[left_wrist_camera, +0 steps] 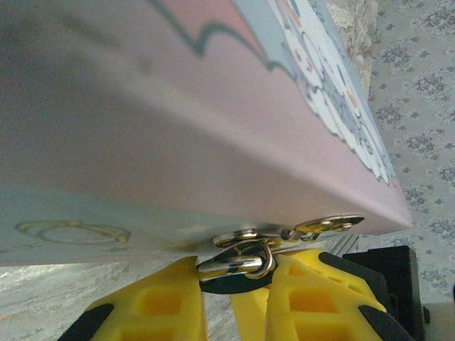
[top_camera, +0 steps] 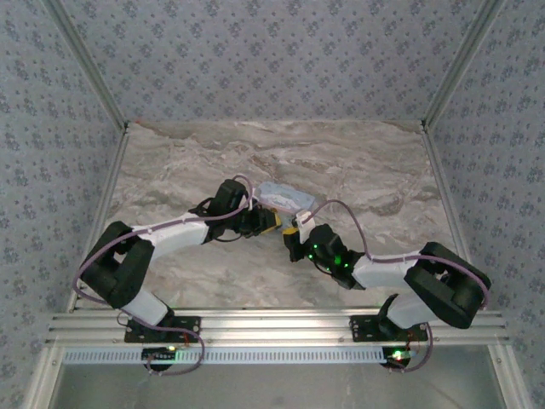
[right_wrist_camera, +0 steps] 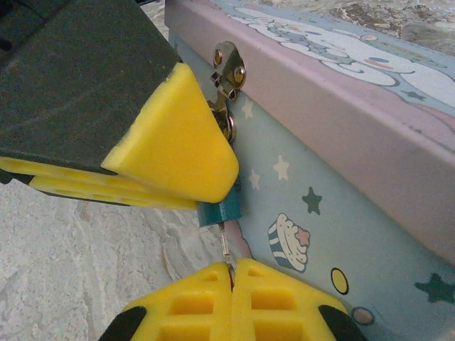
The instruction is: Unlock a padlock with a key
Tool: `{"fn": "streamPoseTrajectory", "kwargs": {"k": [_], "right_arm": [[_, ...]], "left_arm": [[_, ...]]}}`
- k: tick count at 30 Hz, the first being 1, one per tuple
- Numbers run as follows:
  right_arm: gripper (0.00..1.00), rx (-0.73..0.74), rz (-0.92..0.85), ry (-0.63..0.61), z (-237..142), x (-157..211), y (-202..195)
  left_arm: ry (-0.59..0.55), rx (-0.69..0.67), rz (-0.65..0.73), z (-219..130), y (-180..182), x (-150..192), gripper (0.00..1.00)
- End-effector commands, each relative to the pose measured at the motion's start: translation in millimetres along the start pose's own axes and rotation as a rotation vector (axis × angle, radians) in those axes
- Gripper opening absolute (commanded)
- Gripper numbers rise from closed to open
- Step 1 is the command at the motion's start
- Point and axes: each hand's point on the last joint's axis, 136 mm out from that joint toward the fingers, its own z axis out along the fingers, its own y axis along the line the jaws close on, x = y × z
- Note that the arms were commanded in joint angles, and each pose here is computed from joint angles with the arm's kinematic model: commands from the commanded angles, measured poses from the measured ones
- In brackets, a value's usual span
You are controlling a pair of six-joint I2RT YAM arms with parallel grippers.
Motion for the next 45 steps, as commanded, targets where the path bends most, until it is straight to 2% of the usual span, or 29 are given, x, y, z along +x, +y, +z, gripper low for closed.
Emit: {"fn": "streamPoseTrajectory", "kwargs": {"k": [1, 22, 45], "right_arm": [[0.00, -0.042, 0.023, -0.050, -1, -11, 7], [0.00, -0.038, 0.031, -0.138, 2, -25, 4], [0.00, -0.169, 0.076, -0.151, 4, -29, 14]], "left_arm": [[0.011, 0.059, 0.026, -2, -22, 1, 0.18], [0.020, 0.084, 0.021, -7, -30, 3, 0.18], [0.022, 0.090, 0.023, -8, -33, 2, 0.18]]}}
